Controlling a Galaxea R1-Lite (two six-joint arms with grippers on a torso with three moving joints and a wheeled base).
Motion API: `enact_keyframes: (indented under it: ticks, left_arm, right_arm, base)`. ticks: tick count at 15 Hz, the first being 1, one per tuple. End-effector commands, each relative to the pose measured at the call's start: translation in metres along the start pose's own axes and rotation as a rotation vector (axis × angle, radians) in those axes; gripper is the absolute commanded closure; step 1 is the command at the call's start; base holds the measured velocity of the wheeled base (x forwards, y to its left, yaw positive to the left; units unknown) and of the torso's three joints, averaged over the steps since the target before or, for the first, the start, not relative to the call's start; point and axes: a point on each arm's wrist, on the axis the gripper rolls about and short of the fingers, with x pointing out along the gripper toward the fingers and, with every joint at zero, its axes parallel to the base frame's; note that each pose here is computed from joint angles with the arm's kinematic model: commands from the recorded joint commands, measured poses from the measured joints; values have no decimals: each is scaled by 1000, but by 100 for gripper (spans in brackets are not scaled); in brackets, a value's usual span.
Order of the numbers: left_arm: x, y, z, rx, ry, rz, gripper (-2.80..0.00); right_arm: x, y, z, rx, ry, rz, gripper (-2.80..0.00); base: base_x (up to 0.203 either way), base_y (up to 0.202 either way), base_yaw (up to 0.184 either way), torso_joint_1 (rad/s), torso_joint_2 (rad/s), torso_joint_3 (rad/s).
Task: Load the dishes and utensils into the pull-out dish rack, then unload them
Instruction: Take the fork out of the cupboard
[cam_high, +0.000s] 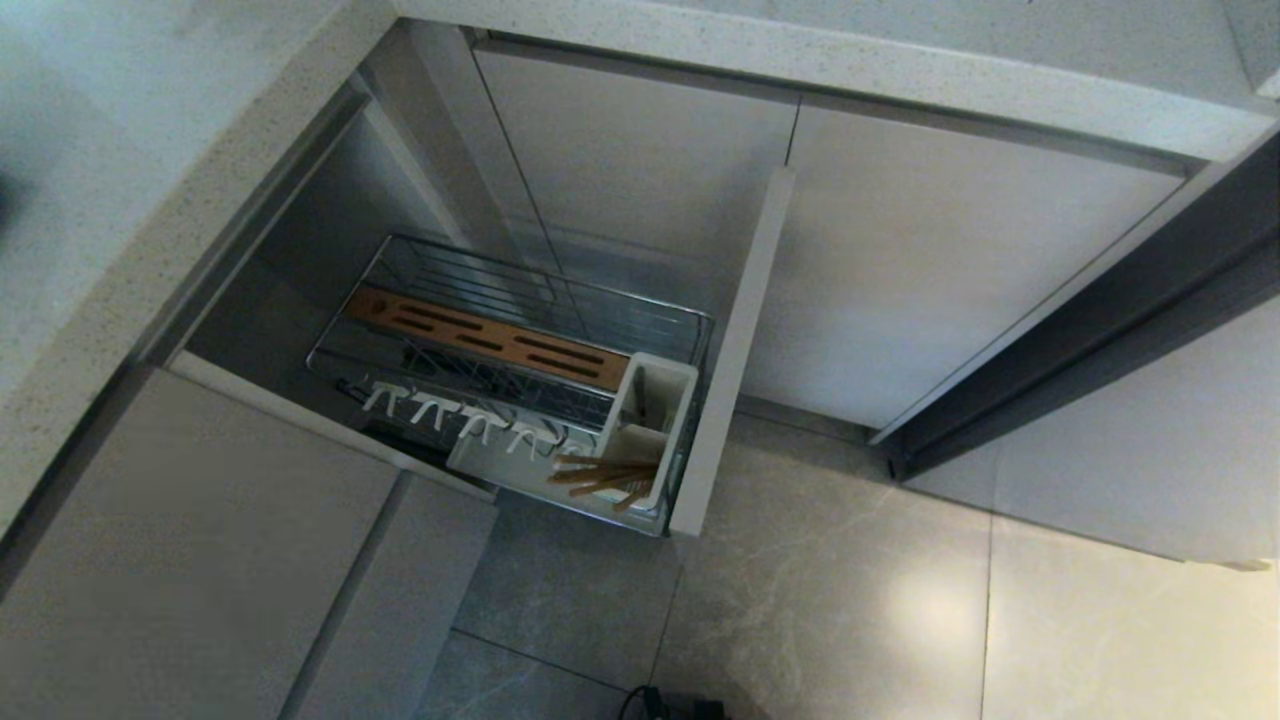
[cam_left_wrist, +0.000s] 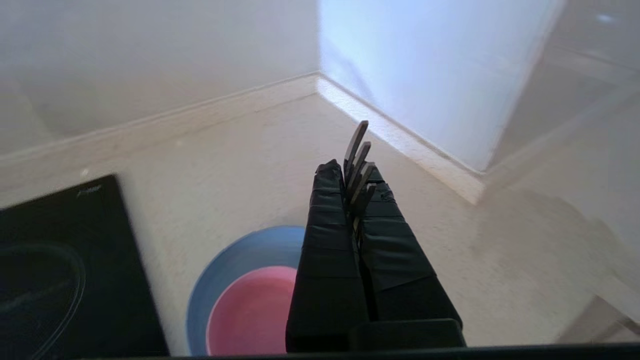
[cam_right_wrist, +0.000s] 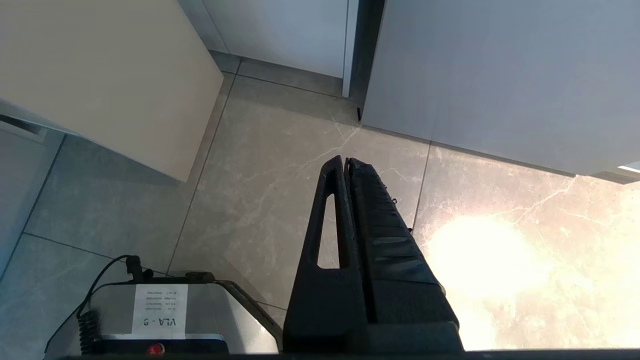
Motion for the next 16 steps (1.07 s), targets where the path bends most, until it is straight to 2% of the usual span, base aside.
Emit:
enact_keyframes:
  ticks: [1,4,8,12,16]
  left_arm:
    - [7,2,-5,-13,-31,49,0]
    - [24,7,-13,-39,-66,120,0]
    - [62,19,-37,-27,-16,215,0]
    - [95,29,-56,-67,31,257,0]
    - [118,35,-77,-135,206,225,0]
  right_arm:
    - [0,0,0,0,-1,0,0]
    - [0,0,0,1,-2,0,0]
    - [0,0,0,1,-1,0,0]
    - [0,0,0,0,-1,0,0]
    - [0,0,0,-1,-1,0,0]
  base:
    - [0,0,0,0,0,0]
    - [0,0,0,0,0,0]
    - [0,0,0,0,0,0]
    - [0,0,0,0,0,0]
    - [0,0,0,0,0,0]
